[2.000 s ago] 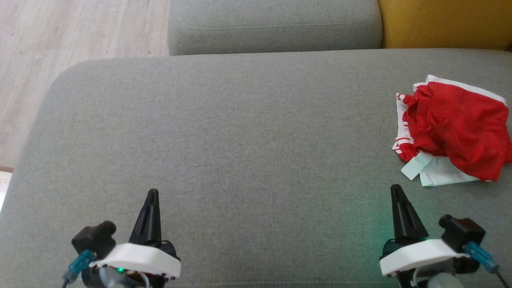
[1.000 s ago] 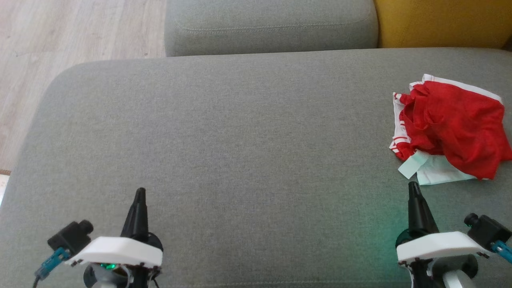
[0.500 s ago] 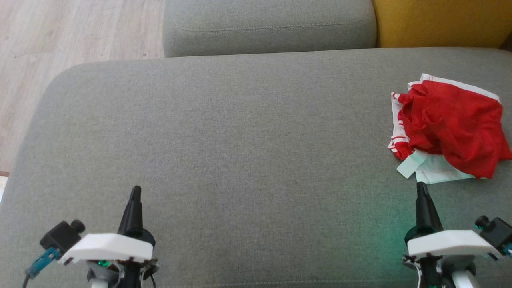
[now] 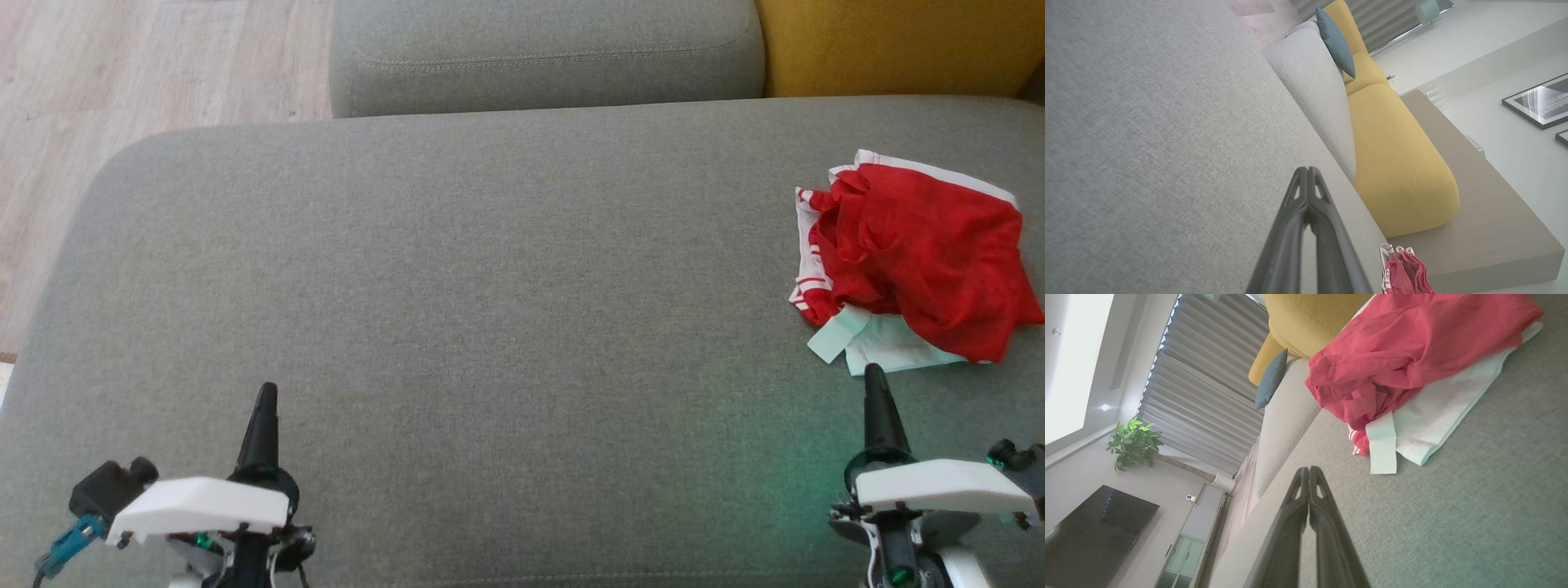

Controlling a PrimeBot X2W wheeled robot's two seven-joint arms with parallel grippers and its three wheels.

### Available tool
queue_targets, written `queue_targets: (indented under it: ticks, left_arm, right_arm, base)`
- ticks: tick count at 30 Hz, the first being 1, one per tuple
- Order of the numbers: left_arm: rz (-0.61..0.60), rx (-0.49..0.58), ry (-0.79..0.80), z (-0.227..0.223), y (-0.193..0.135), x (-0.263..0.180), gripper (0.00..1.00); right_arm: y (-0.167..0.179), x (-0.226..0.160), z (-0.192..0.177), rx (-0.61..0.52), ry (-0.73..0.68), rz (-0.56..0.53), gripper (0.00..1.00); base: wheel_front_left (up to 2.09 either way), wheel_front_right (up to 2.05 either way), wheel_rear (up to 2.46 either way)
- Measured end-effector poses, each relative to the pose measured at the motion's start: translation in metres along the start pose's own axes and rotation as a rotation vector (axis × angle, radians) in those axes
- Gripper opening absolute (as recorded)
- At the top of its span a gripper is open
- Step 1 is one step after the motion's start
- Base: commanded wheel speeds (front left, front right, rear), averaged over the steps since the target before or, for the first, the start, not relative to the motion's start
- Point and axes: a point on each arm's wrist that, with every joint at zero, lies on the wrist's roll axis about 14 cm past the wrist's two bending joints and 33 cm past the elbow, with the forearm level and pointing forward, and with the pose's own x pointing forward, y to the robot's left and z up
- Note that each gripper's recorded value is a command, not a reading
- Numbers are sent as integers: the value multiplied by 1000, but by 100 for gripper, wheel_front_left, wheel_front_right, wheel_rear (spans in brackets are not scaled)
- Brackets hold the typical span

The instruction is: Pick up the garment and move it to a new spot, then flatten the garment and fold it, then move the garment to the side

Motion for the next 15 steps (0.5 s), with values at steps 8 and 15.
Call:
queue_targets:
  ticks: [8, 15]
  left_arm:
    - [-5, -81, -8, 7, -1, 4, 0]
    - [-10, -152, 3, 6, -2, 5, 0]
  right_arm:
    - [-3, 0, 4, 91, -6, -10, 0]
    - [-4, 0, 7, 170, -9, -16, 0]
  base:
    - [0, 0, 0]
    - [0, 0, 0]
